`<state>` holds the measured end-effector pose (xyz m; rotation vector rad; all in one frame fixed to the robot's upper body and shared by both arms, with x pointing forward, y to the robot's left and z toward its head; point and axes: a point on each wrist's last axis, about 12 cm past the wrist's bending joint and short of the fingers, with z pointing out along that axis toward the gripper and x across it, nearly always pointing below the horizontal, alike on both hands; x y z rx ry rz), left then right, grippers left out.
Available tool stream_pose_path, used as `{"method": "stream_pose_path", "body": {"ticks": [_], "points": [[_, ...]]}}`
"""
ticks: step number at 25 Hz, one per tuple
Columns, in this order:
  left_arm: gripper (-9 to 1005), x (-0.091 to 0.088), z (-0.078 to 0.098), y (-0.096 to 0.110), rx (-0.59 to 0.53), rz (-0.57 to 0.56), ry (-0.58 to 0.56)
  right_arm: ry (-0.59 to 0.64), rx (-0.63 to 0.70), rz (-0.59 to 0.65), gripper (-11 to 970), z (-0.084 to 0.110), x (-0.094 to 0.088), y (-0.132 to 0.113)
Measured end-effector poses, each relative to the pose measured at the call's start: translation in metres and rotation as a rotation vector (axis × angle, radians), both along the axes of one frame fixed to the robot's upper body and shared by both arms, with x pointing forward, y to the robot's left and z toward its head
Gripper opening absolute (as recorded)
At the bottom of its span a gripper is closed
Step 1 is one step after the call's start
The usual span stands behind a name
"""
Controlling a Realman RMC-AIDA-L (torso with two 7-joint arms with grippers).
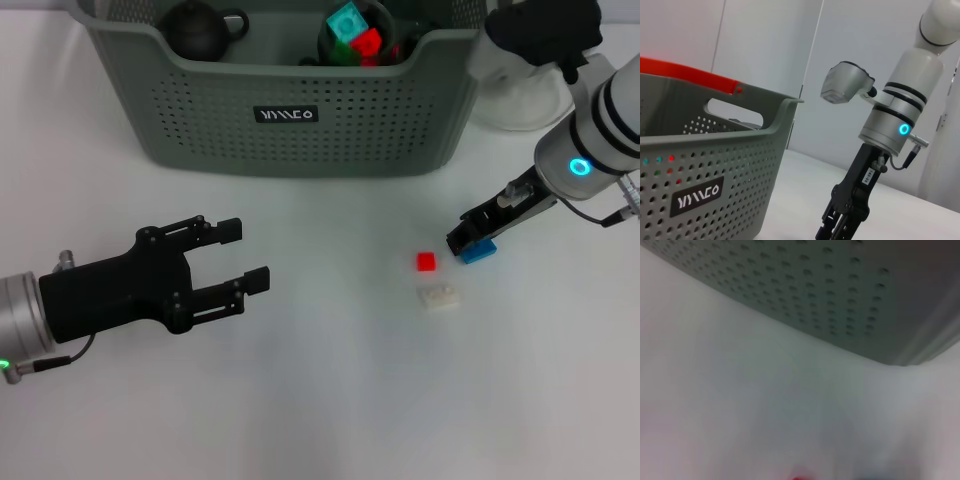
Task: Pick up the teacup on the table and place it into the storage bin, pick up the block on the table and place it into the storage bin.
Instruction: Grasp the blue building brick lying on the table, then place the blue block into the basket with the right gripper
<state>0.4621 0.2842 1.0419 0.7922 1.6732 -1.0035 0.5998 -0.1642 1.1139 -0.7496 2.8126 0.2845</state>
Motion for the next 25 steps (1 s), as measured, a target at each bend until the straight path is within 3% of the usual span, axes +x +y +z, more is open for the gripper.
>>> {"method": "stream_pose_path", "body": {"ticks": [22, 25], "points": [[721, -0.0031, -0.0023, 0.0005, -0.009, 0.009, 0.012, 0.001, -0.026, 0.022, 519, -0.0072, -0.0020, 0.0056], [720, -0.0037, -0.0026, 0.0008, -0.010, 0.012, 0.013, -0.012, -0.021, 0.026, 434, -0.0037, -0.0026, 0.0050]]}}
